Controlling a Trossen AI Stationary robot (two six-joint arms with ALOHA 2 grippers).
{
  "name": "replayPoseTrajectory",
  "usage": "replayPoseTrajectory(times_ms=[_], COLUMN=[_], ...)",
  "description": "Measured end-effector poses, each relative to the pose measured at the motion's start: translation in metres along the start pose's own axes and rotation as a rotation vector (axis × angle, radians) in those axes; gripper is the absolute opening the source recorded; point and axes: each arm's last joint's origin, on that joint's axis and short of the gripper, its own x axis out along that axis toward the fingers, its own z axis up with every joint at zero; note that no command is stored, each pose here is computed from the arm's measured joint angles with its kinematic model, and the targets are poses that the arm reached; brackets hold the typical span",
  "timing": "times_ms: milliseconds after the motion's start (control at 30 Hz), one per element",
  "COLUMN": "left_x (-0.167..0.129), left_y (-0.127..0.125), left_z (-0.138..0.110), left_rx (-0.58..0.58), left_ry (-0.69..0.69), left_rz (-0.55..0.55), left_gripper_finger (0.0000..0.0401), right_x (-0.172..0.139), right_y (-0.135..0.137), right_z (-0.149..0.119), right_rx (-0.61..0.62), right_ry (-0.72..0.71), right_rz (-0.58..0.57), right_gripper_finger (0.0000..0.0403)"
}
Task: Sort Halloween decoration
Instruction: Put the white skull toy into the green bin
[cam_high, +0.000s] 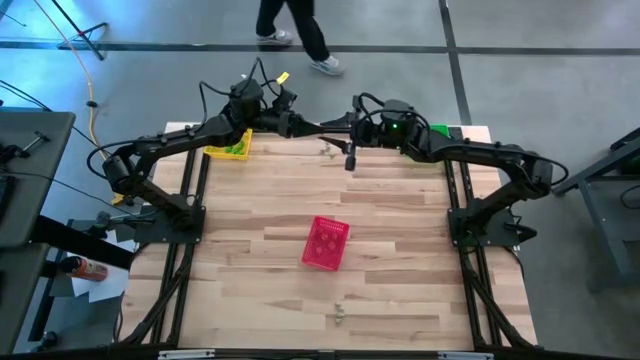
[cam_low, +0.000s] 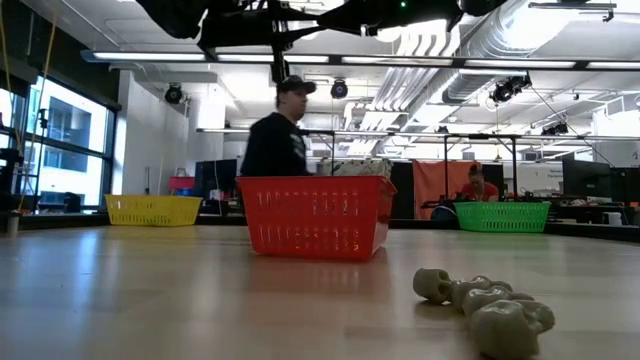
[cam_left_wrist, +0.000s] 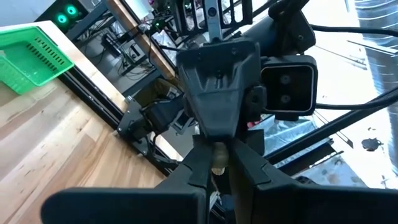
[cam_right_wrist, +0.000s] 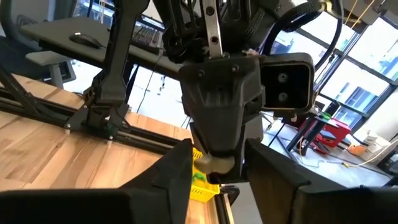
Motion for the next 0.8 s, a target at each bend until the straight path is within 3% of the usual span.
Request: replayPoseTrajectory(times_ms=[200, 567, 800], left_x=[-0.0002, -0.0042, -0.0025], left_y=[0.001, 0.0032, 0.0023], left_z=[0.0002, 0.0038, 0.0021], left_rx=[-0.003, -0.004, -0.002], left_ry=[-0.009, -0.012, -0.007], left_rz=[0.01, 0.009, 0.009], left_gripper_finger=[0.0016, 0.0018, 0.0043], right_x=[0.0056, 0.0059, 0.006], right_y=[0.0012, 0.0014, 0.0018], right_z=[-0.0038, -0.003, -0.0043], right_rx=[-0.002, -0.033, -0.031], right_ry=[-0.003, -0.012, 0.005], right_rz=[-0.01, -0.01, -0.014], right_gripper_finger=[0.0119, 0.0118, 0.0109])
